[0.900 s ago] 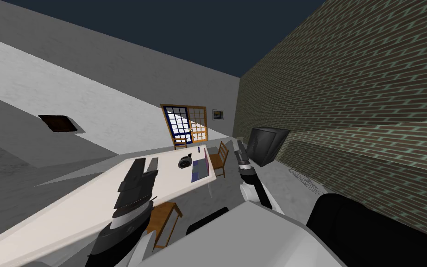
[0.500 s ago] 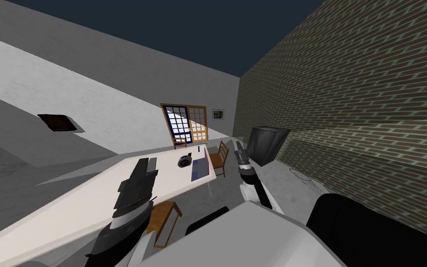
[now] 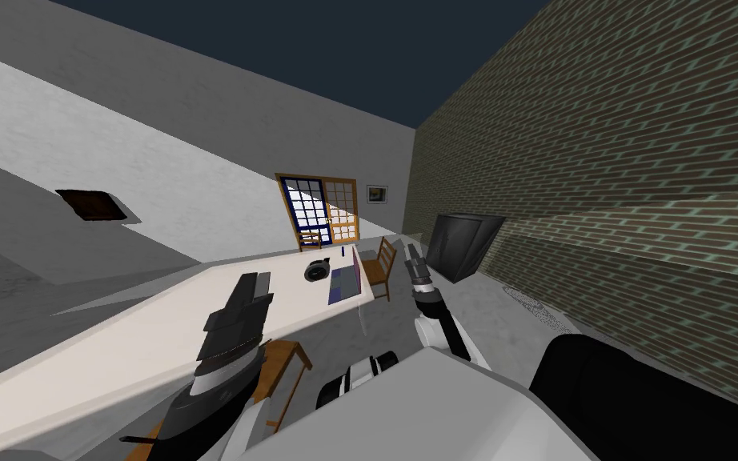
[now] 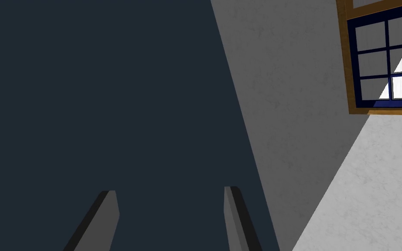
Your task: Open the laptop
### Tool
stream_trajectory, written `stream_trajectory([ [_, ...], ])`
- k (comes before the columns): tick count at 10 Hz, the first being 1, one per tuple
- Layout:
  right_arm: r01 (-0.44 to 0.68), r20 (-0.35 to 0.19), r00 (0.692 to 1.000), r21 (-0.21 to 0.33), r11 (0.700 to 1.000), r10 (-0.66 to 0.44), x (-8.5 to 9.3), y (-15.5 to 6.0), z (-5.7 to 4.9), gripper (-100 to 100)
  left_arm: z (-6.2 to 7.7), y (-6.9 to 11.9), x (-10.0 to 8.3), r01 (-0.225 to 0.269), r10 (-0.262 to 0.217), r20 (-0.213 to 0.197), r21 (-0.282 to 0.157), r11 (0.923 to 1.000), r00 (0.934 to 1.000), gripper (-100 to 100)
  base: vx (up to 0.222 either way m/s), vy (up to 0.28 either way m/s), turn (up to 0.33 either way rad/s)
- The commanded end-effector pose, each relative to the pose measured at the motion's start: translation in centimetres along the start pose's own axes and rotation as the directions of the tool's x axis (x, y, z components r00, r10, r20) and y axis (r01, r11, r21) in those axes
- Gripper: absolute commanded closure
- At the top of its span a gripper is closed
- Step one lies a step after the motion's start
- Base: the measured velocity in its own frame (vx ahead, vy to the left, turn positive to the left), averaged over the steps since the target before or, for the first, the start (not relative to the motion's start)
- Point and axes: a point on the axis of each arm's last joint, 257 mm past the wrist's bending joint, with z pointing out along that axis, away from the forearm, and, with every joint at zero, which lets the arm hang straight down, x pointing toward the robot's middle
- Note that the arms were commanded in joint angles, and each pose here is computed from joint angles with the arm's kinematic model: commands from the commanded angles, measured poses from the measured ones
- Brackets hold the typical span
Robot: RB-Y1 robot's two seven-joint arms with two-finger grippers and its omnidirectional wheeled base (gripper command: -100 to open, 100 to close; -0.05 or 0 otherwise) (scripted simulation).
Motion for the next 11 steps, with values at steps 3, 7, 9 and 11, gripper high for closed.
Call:
stream_trajectory([
  [3,0.000,0.000,1.000,0.001,1.000,0.000,0.0,0.0,0.0,0,-0.5,2.5,1.4,-0.027,0.022,-0.078,-0.064,0.9976,0.9967,-100,0.034,-0.078,-0.009],
  [7,0.000,0.000,1.000,0.001,1.000,0.000,0.0,0.0,0.0,0,-1.1,5.4,2.1,-0.054,0.037,-0.120,-0.146,0.9878,0.9921,-100,0.032,-0.090,-0.008],
  [9,0.000,0.000,1.000,0.001,1.000,0.000,0.0,0.0,0.0,0,-1.5,6.9,2.4,-0.067,0.042,-0.133,-0.189,0.9797,0.9902,-100,0.023,-0.096,-0.006],
  [11,0.000,0.000,1.000,0.001,1.000,0.000,0.0,0.0,0.0,0,-2.2,9.1,2.8,-0.084,0.047,-0.148,-0.252,0.9640,0.9878,-100,0.044,-0.102,-0.013],
])
